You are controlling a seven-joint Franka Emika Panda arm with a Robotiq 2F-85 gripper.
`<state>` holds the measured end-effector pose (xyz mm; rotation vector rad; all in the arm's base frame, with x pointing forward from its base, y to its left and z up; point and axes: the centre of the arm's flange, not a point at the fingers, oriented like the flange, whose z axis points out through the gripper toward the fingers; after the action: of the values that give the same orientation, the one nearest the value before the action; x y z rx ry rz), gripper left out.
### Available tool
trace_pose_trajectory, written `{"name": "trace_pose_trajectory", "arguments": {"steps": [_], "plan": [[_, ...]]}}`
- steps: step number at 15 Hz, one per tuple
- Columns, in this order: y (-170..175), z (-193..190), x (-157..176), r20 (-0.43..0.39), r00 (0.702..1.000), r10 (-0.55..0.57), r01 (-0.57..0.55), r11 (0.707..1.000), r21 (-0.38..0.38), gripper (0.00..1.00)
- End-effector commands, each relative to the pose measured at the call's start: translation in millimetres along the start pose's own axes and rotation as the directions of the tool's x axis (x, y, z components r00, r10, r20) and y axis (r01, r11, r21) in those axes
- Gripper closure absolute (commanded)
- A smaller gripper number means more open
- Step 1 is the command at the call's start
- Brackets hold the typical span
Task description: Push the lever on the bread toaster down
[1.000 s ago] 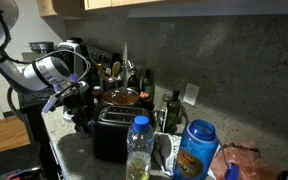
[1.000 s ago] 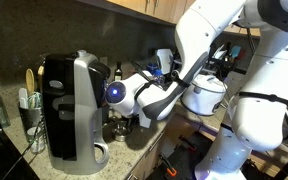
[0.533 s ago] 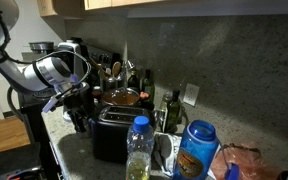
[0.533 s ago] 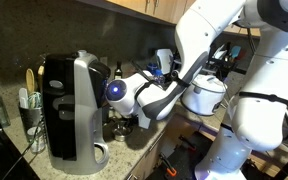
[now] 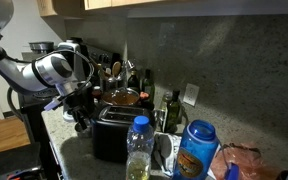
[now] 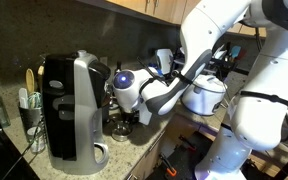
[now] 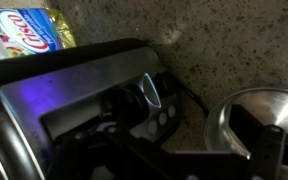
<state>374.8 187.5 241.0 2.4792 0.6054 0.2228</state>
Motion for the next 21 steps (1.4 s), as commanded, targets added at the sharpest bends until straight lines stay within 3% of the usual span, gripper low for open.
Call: {"name": "trace_pose_trajectory", "arguments": {"steps": [1, 7, 16, 21], "plan": [[20.8, -5.4, -9.8, -0.065, 0.998, 0.003, 0.003, 0.996, 0.087, 0.00], [41.4, -20.2, -7.9, -0.127, 0.991, 0.046, -0.017, 0.974, 0.227, 0.00], [72.4, -52.0, 23.2, -0.056, 0.996, 0.074, -0.043, 0.901, 0.432, 0.00], [88.9, -72.9, 32.9, -0.025, 0.997, 0.071, -0.049, 0.862, 0.505, 0.00]]}}
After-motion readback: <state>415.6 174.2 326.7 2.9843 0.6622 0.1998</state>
